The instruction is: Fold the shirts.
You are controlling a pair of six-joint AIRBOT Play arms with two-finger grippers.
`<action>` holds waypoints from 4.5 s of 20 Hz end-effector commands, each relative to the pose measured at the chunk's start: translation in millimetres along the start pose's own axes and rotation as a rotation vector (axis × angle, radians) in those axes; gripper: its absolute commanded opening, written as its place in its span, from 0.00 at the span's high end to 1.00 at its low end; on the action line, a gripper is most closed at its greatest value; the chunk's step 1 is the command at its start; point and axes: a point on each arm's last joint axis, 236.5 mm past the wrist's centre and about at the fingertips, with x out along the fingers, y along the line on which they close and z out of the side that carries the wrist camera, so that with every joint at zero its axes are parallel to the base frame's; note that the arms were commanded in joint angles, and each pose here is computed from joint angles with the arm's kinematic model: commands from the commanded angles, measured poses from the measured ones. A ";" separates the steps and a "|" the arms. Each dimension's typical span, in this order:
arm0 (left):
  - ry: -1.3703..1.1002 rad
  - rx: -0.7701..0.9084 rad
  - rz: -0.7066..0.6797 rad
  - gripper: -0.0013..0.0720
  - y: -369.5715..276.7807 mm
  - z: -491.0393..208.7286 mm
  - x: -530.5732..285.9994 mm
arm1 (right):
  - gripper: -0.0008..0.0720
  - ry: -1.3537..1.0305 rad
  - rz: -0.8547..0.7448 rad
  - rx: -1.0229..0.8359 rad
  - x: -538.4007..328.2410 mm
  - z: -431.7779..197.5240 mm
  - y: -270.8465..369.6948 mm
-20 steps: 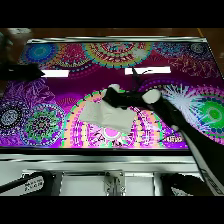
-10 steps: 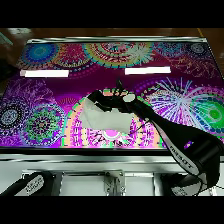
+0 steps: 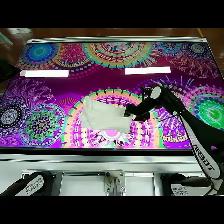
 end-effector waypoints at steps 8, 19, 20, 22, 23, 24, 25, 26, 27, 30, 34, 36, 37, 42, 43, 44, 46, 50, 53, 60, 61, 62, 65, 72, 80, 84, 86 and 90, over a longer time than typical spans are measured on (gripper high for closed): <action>0.002 0.001 0.001 0.93 0.4 -0.3 0.6 | 0.73 -0.015 0.243 0.102 57.3 12.5 9.4; 0.010 -0.002 -0.001 0.93 0.5 -1.8 2.0 | 0.91 -0.517 0.328 -0.112 -277.0 73.5 42.4; 0.019 -0.002 -0.004 0.93 -0.1 -4.0 1.9 | 0.91 -0.533 0.289 -0.076 -295.1 71.8 20.2; 0.047 -0.002 -0.009 0.93 -1.3 -10.4 1.9 | 0.91 -0.538 0.259 0.002 -319.7 66.2 -19.2; 0.056 -0.002 -0.011 0.93 -1.8 -12.6 1.8 | 0.91 -0.539 0.251 0.040 -325.8 64.3 -37.1; 0.060 -0.002 -0.012 0.93 -2.0 -13.6 1.7 | 0.91 -0.544 0.242 0.057 -329.6 64.2 -49.9; 0.060 -0.002 -0.012 0.93 -2.0 -13.6 1.7 | 0.91 -0.562 0.236 0.060 -333.8 66.8 -57.9; 0.060 -0.001 -0.012 0.93 -1.9 -13.6 1.7 | 0.91 -0.585 0.230 0.055 -337.1 71.5 -62.1; 0.060 -0.002 -0.012 0.93 -1.8 -13.6 1.8 | 0.91 -0.612 0.229 0.055 -339.4 78.6 -63.8; 0.060 -0.002 -0.012 0.93 -1.8 -13.5 1.8 | 0.91 -0.680 0.280 0.024 -343.2 102.9 -52.8; 0.060 -0.003 -0.012 0.93 -1.8 -13.7 1.8 | 0.91 -0.738 0.344 -0.035 -345.6 126.8 -45.6; 0.061 -0.006 -0.012 0.93 -1.9 -13.9 1.8 | 0.91 -0.750 0.266 -0.061 -344.3 128.7 -64.8; 0.065 -0.006 -0.013 0.93 -2.1 -14.8 1.8 | 0.91 -0.739 0.195 -0.055 -341.4 126.6 -85.0; 0.128 -0.007 -0.026 0.93 -5.3 -29.5 0.3 | 0.91 -0.569 -0.281 0.096 -329.5 87.7 -235.0; 0.149 -0.007 -0.031 0.93 -6.4 -34.4 -0.4 | 0.91 -0.528 -0.333 0.145 -327.3 78.2 -264.3; 0.168 -0.007 -0.035 0.93 -7.4 -38.9 -1.2 | 0.91 -0.490 -0.357 0.202 -324.0 68.7 -292.3; 0.203 -0.015 -0.042 0.93 -9.2 -47.0 -2.8 | 0.91 -0.459 -0.339 0.330 -315.6 52.9 -340.2; 0.230 -0.032 -0.045 0.93 -10.4 -53.0 -4.2 | 0.91 -0.396 -0.287 0.595 -290.9 -14.7 -423.9; 0.230 -0.032 -0.045 0.93 -10.4 -53.0 -4.2 | 0.91 -0.326 -0.183 0.801 -251.4 -82.0 -456.9; 0.230 -0.032 -0.045 0.93 -10.2 -53.1 -3.8 | 0.91 -0.364 0.080 1.048 -158.7 -141.3 -420.4; 0.230 -0.032 -0.045 0.93 -10.2 -53.1 -3.8 | 0.91 -0.366 0.068 1.051 -154.6 -144.7 -417.7; 0.230 -0.032 -0.045 0.93 -10.2 -53.1 -3.8 | 0.91 -0.375 0.056 1.053 -153.0 -146.2 -417.2; 0.231 -0.031 -0.045 0.93 -10.0 -53.1 -3.6 | 0.91 -0.368 0.062 1.066 -149.9 -148.2 -413.5; 0.235 -0.034 -0.045 0.93 -8.7 -53.6 -1.4 | 0.22 -0.344 0.027 1.005 -155.3 -159.5 -402.4; 0.255 0.054 -0.059 0.93 -1.4 -54.4 30.8 | 0.23 -0.878 -0.403 0.984 -355.7 -159.6 -391.4; 0.340 0.221 0.124 0.93 -14.1 -77.9 74.1 | 0.23 -1.105 -0.347 0.432 -409.0 -58.6 -275.8; 0.477 0.315 0.161 0.91 -33.8 -116.4 97.2 | 0.23 -0.915 -0.285 0.212 -357.5 -33.0 -214.2; 0.588 0.463 0.099 0.02 -84.0 -163.6 125.6 | 0.05 -0.600 -0.197 0.018 -271.4 -23.1 -140.5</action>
